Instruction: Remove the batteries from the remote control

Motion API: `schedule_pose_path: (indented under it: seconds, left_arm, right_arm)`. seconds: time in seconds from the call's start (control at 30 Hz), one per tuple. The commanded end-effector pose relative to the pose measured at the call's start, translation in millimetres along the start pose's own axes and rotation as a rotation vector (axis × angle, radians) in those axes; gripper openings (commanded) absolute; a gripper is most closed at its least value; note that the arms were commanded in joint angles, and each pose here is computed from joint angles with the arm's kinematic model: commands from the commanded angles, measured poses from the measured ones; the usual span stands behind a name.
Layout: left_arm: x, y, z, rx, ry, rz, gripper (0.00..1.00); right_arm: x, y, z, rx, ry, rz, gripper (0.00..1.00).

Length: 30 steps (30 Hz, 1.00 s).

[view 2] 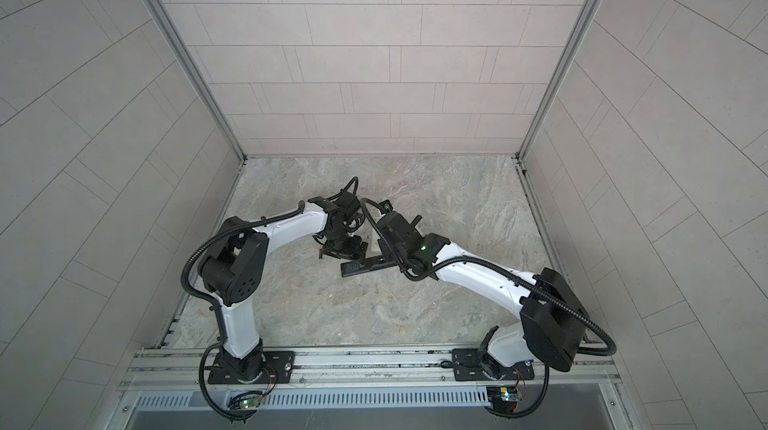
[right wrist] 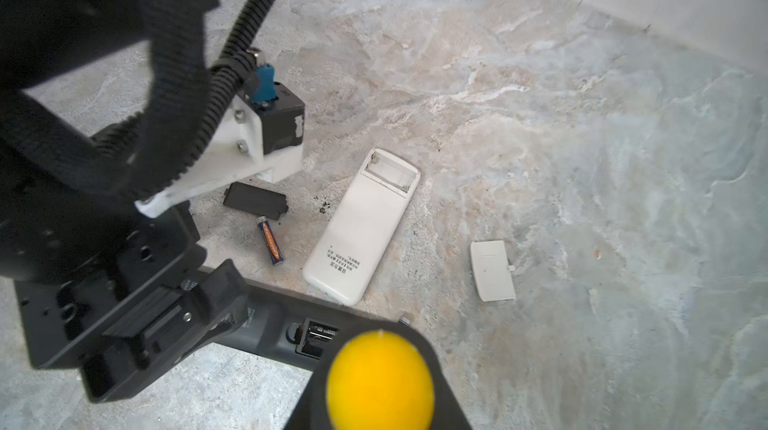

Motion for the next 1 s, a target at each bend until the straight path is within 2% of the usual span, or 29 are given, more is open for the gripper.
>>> schedule_pose_path:
  seconds: [0.0, 0.17, 0.33, 0.57, 0.97]
  left_arm:
    - [6, 0, -2, 0.039, 0.054, -0.008, 0.90]
    - [13, -1, -8, 0.049, 0.082, -0.062, 0.90]
    - [16, -8, -18, 0.055, 0.129, -0.172, 0.90]
    - [23, -14, -31, 0.069, 0.194, -0.215, 0.90]
    - [18, -52, -44, 0.132, 0.227, -0.278, 0.90]
  right_arm:
    - [9, 0, 6, 0.088, -0.032, 0.033, 0.00]
    - [23, 2, 11, 0.124, -0.031, 0.022, 0.00]
    - [29, -2, 16, 0.159, -0.045, -0.016, 0.00]
    - [31, -7, 15, 0.185, -0.033, -0.071, 0.00]
    - [33, -18, 16, 0.218, -0.044, -0.108, 0.00]
Point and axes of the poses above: each gripper's point midway between its finger pads, its own x axis out along the fingers, its own y axis along the line the jaws close on, z = x × y, the point moved 9 cm from there along -x, back along the fingers, and after that the axes turned 7 degrees about -x, right-handed, at the moved point
